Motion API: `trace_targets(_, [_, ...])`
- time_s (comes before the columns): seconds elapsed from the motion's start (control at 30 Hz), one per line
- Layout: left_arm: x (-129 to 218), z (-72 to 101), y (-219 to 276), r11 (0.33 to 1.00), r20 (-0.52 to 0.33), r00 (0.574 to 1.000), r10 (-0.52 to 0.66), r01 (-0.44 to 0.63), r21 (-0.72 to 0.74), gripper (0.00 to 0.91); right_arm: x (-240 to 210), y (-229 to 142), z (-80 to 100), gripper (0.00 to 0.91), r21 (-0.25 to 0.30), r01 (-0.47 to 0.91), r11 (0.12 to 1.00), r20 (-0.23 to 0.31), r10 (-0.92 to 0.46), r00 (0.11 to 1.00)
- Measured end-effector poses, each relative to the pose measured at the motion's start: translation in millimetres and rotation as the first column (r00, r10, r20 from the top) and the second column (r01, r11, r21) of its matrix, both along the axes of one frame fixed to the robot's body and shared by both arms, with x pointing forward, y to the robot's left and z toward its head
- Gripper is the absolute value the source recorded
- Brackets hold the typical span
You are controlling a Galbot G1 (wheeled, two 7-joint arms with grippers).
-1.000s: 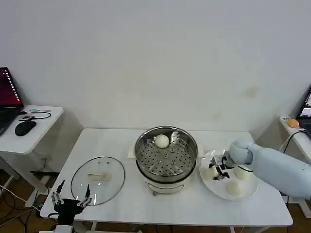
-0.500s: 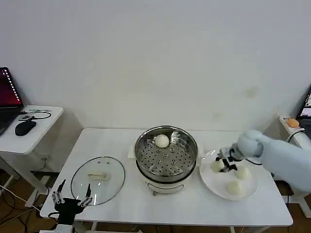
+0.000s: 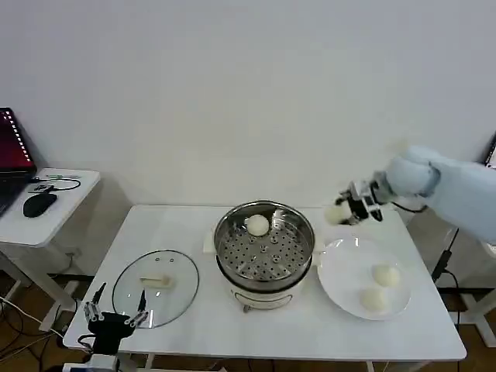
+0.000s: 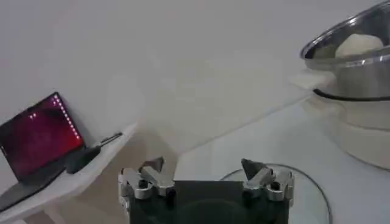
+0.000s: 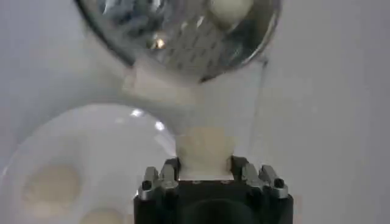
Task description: Take steamed baozi put them in steamer then cover it.
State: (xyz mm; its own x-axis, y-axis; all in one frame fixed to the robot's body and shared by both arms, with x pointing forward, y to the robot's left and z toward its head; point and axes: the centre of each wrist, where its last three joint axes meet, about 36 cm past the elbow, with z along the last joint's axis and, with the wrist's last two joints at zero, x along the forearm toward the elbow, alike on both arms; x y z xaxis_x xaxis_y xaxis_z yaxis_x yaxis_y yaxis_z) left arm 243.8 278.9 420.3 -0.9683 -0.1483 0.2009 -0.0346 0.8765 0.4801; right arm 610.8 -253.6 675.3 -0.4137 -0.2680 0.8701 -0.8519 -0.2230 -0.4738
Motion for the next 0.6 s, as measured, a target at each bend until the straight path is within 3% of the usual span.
trace_targets(0.23, [2, 4.4, 2, 1.0, 0.014, 1.0, 0.01, -0.01, -0.001, 0.907, 3, 88, 2.9, 0.564, 0.017, -0.068, 0.998, -0.042, 0.069, 0.997])
trace_targets(0.4, [1, 8.1, 5, 1.0, 0.025, 0.999, 0.021, -0.021, -0.003, 0.907, 0, 142, -12.3, 0.564, -0.001, -0.102, 0.995, -0.107, 0.102, 0.989])
trace_targets(0.6, [2, 13.2, 7, 1.0, 0.038, 0.999, 0.026, -0.026, 0.001, 0.907, -2, 181, -32.7, 0.564, -0.032, -0.107, 0.994, -0.151, 0.101, 0.983])
